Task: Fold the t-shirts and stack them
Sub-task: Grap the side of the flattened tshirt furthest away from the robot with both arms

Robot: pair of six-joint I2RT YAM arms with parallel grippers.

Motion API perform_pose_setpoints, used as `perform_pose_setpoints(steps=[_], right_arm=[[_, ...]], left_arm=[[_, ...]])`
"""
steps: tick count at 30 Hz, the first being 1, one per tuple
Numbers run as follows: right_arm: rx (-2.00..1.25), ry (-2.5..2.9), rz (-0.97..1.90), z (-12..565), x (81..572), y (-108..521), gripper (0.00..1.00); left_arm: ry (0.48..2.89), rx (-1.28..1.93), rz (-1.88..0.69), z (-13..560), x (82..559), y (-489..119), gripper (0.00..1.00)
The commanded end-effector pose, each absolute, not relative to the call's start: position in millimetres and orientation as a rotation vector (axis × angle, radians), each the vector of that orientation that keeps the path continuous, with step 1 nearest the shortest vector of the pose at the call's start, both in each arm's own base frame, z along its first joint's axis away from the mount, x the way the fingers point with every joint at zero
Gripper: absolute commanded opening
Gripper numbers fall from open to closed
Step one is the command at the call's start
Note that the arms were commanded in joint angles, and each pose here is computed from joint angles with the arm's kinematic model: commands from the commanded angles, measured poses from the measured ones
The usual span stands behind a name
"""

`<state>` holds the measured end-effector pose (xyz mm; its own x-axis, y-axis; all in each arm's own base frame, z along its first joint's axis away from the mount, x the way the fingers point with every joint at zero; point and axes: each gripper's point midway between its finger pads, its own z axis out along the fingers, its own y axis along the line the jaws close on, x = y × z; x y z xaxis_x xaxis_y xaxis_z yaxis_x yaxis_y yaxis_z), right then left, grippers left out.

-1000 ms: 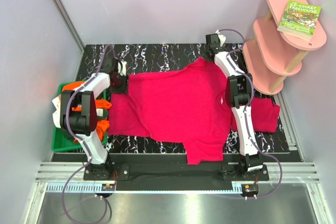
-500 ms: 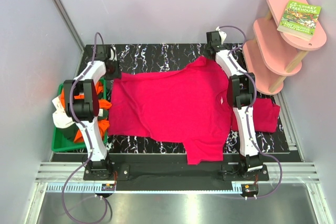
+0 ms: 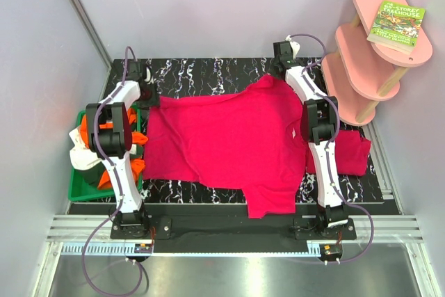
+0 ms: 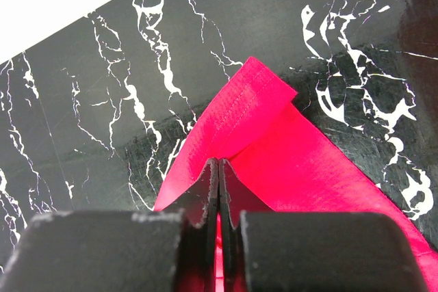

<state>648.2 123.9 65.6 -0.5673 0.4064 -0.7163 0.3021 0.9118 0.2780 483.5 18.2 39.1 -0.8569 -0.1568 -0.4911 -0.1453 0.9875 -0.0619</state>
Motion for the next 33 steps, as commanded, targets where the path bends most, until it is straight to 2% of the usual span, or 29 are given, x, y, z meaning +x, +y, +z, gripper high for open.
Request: perform_pose_setpoints(steps=[1,5,14,15,18,22,24,25,27,29,30,31,32,33], right_arm=[[0.476,2.133,0.193,108.7,654.2,129.1,0.0],[0.474,2.134,0.192,109.3,653.5,128.9,0.0],[0.473,2.142,0.177,106.2,650.5,126.7,0.0],[0.47,2.138,0.177,108.1,651.0,126.7,0.0],[0.471,2.137,0.174,107.8,651.3,126.2,0.0],[0.471,2.138,0.177,107.4,651.1,127.5,0.0],[0.471,2.133,0.176,110.1,651.6,126.3,0.0],[0.47,2.135,0.174,109.8,651.3,126.2,0.0],[0.468,2.129,0.175,113.0,651.6,125.9,0.0],[0.466,2.123,0.174,116.2,651.8,125.6,0.0],[0.464,2.12,0.174,117.8,651.8,125.5,0.0],[0.462,2.121,0.175,117.5,651.9,126.6,0.0],[0.465,2.119,0.177,117.8,652.3,126.0,0.0],[0.466,2.122,0.178,116.4,651.8,126.2,0.0]], left_arm=[[2.553,-0.255,0.015,54.8,501.2,31.7,0.49],[2.546,-0.254,0.002,54.5,507.3,33.2,0.48],[2.556,-0.236,-0.046,50.9,508.0,27.2,0.34],[2.558,-0.232,-0.051,50.4,507.6,26.4,0.29],[2.558,-0.227,-0.054,50.0,507.5,26.0,0.23],[2.569,-0.224,-0.061,46.5,504.9,24.8,0.21],[2.569,-0.22,-0.067,46.8,504.5,24.0,0.12],[2.571,-0.22,-0.067,46.3,504.1,24.0,0.05],[2.568,-0.215,-0.07,48.0,503.9,23.5,0.0],[2.564,-0.214,-0.072,50.8,504.0,23.3,0.0],[2.561,-0.214,-0.07,51.7,504.4,23.6,0.03],[2.564,-0.215,-0.068,51.2,503.3,23.8,0.1],[2.556,-0.218,-0.06,54.5,503.6,24.8,0.23],[2.557,-0.22,-0.057,54.5,502.9,25.3,0.3]])
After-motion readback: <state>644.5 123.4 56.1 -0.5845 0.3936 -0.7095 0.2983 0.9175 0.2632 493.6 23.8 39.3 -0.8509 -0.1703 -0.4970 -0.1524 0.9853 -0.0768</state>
